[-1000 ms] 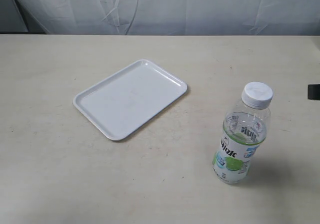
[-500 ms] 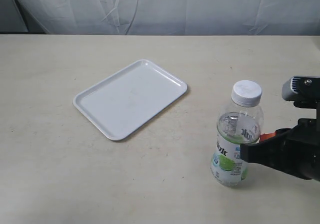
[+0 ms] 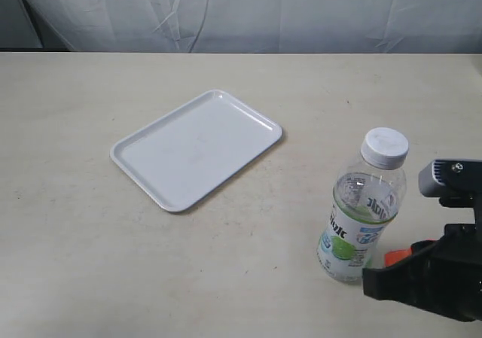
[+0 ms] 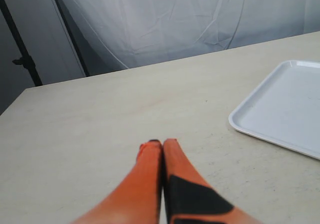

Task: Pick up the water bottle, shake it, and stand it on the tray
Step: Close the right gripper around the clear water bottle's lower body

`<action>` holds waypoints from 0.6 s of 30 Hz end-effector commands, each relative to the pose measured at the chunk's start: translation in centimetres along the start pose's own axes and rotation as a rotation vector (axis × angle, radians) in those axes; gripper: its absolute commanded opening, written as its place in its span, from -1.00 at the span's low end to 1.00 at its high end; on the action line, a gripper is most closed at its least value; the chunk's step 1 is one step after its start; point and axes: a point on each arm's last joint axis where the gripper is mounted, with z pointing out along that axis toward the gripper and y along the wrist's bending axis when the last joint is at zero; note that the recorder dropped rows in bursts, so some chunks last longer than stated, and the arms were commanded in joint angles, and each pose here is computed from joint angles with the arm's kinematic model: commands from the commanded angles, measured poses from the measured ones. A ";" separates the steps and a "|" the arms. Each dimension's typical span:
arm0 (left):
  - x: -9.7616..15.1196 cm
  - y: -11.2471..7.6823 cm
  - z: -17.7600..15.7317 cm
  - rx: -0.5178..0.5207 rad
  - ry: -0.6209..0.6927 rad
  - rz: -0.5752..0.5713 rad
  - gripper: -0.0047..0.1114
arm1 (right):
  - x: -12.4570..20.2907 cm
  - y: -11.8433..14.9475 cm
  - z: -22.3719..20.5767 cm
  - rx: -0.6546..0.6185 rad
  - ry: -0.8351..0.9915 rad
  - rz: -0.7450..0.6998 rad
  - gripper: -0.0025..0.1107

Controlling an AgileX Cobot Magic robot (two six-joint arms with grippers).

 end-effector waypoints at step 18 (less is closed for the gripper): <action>0.0 0.0 0.0 -0.001 -0.010 0.001 -0.91 | 0.1 1.6 0.5 -0.135 -0.075 -0.202 0.70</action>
